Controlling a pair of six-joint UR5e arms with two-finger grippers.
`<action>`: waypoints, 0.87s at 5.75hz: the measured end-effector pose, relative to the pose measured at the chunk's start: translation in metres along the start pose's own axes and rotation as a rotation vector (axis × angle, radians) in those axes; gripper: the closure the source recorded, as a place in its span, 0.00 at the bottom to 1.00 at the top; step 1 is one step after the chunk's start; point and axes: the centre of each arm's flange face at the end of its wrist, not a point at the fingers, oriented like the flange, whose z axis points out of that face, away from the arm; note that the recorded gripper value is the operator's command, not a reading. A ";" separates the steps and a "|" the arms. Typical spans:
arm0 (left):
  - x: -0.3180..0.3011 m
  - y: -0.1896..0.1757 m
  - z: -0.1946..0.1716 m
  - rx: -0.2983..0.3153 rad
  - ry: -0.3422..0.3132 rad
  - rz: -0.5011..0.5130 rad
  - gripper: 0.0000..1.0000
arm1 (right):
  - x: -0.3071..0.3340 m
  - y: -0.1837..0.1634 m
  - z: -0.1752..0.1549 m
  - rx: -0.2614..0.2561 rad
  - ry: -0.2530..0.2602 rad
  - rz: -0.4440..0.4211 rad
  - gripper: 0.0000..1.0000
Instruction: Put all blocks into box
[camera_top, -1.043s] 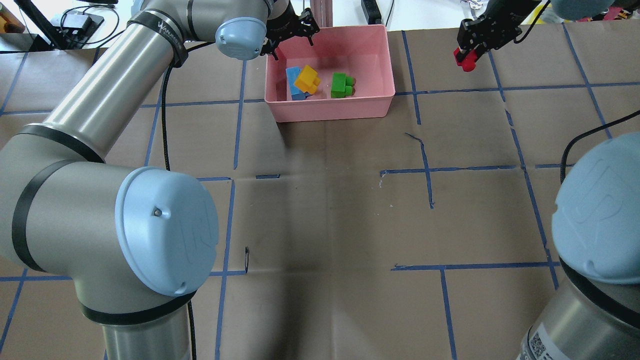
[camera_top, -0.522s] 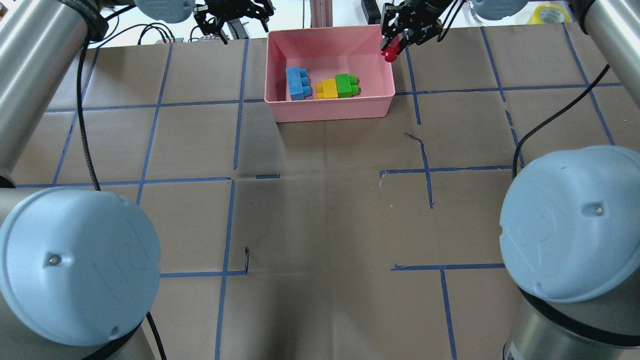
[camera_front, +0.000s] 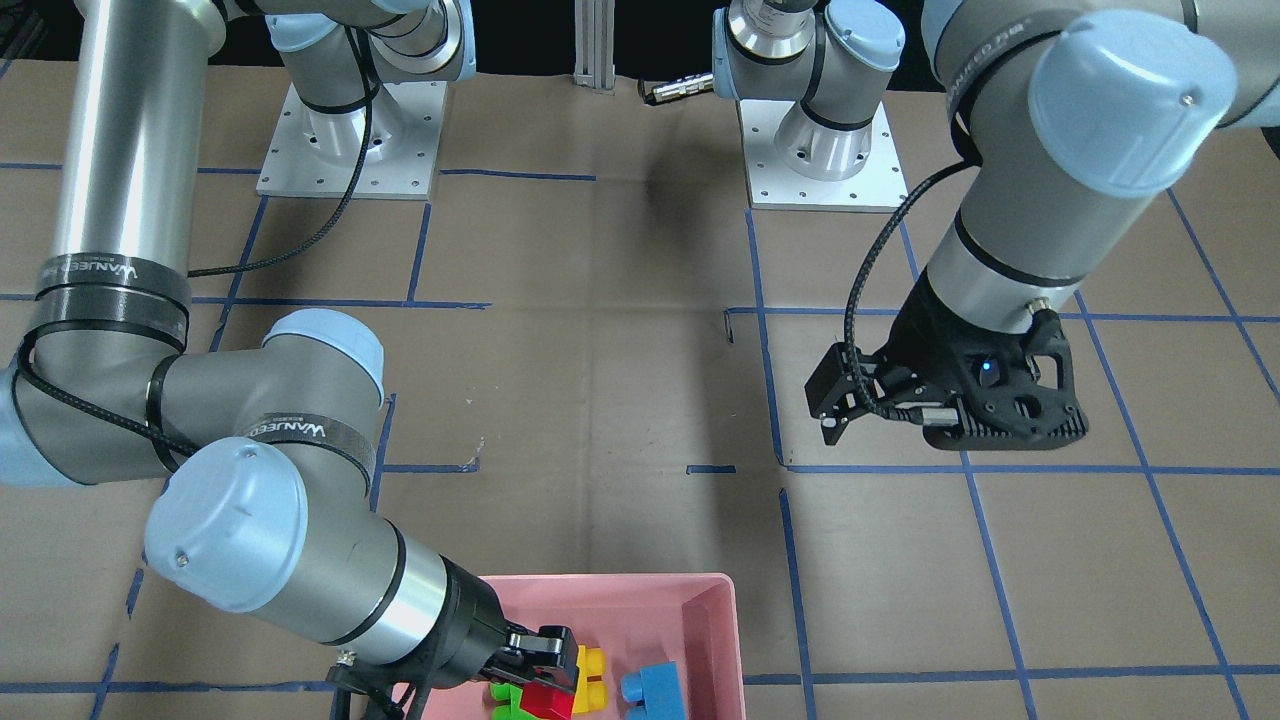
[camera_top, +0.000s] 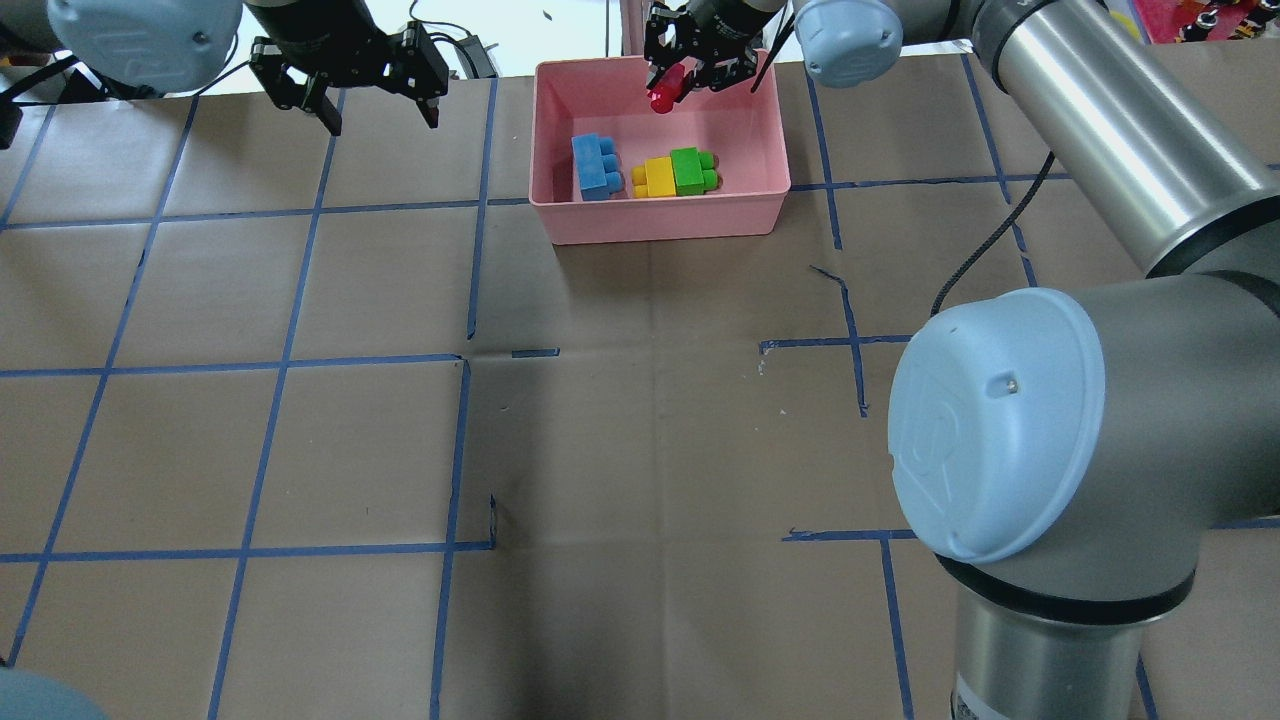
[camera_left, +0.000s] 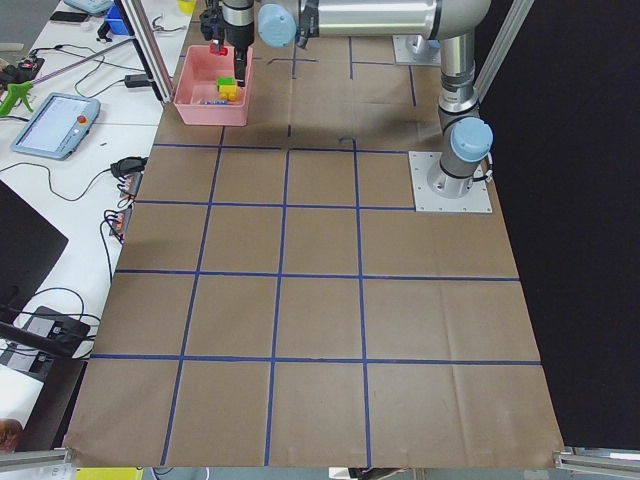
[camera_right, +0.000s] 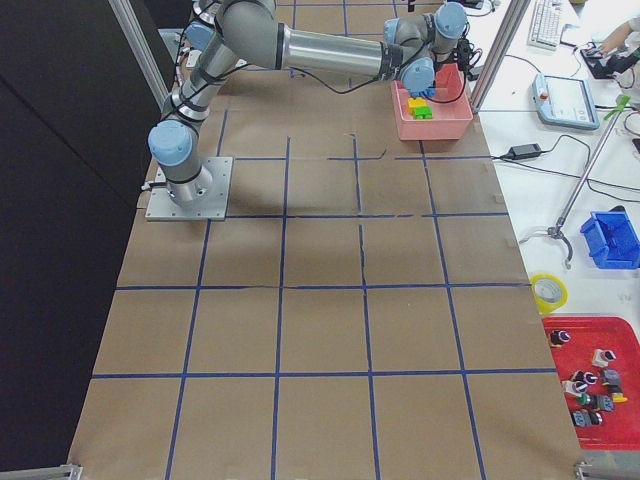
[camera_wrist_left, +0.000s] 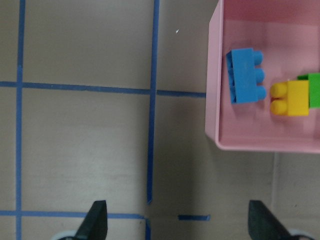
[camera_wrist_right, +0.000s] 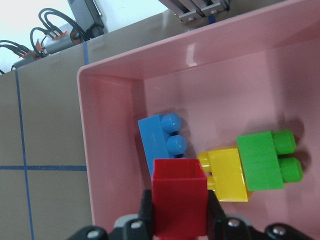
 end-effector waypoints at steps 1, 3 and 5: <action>-0.002 0.038 -0.020 0.010 -0.010 0.018 0.00 | -0.005 0.000 0.006 0.002 0.003 -0.003 0.00; -0.001 0.068 -0.046 0.013 -0.014 0.027 0.00 | -0.006 0.003 0.009 -0.005 0.010 -0.006 0.00; -0.001 0.072 -0.049 0.009 -0.023 0.031 0.00 | 0.013 0.007 -0.007 -0.045 0.131 -0.136 0.00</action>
